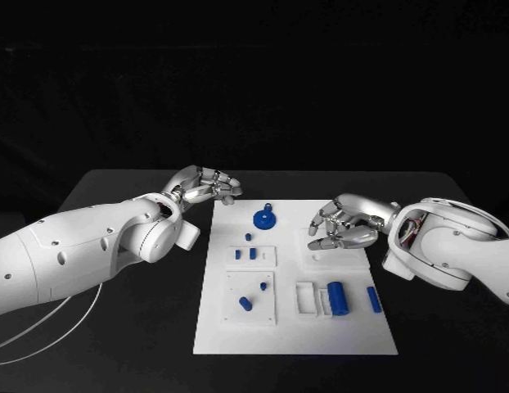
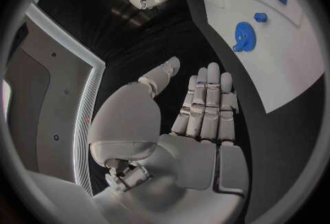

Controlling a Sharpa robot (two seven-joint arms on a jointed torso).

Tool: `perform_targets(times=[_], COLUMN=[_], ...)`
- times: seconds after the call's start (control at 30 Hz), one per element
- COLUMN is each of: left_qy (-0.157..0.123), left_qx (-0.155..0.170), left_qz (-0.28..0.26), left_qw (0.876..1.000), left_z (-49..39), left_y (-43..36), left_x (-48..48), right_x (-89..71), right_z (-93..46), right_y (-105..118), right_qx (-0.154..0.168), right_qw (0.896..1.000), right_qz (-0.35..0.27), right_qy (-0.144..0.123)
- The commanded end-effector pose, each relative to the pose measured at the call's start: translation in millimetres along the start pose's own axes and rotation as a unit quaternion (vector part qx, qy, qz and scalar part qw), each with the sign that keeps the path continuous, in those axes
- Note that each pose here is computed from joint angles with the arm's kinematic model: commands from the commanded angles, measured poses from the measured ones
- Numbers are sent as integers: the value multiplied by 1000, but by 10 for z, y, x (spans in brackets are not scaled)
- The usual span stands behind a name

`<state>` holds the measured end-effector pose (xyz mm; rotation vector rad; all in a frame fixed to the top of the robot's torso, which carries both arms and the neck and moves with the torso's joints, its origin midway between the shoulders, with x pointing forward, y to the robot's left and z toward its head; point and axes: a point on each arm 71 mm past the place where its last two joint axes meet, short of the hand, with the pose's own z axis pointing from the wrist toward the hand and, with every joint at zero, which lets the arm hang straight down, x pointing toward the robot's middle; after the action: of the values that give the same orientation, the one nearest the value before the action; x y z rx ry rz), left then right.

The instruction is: Assemble the parts on the task board

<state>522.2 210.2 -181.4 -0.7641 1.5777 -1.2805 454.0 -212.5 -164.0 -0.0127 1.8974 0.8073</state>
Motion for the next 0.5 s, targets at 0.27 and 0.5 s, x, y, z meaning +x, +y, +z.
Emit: perform_targets(times=[0.27, 0.5], left_qy=[3, 9], left_qx=[-5, -8], left_qz=[-12, -18], left_qw=[1000, 1000], left_z=[-23, -47], left_y=[98, 151], left_x=[42, 93], right_x=[143, 269], right_z=[-234, -318], right_y=[-384, -457], right_qx=[160, 210], right_qw=[970, 954], right_qz=[16, 27], right_qy=[181, 211])
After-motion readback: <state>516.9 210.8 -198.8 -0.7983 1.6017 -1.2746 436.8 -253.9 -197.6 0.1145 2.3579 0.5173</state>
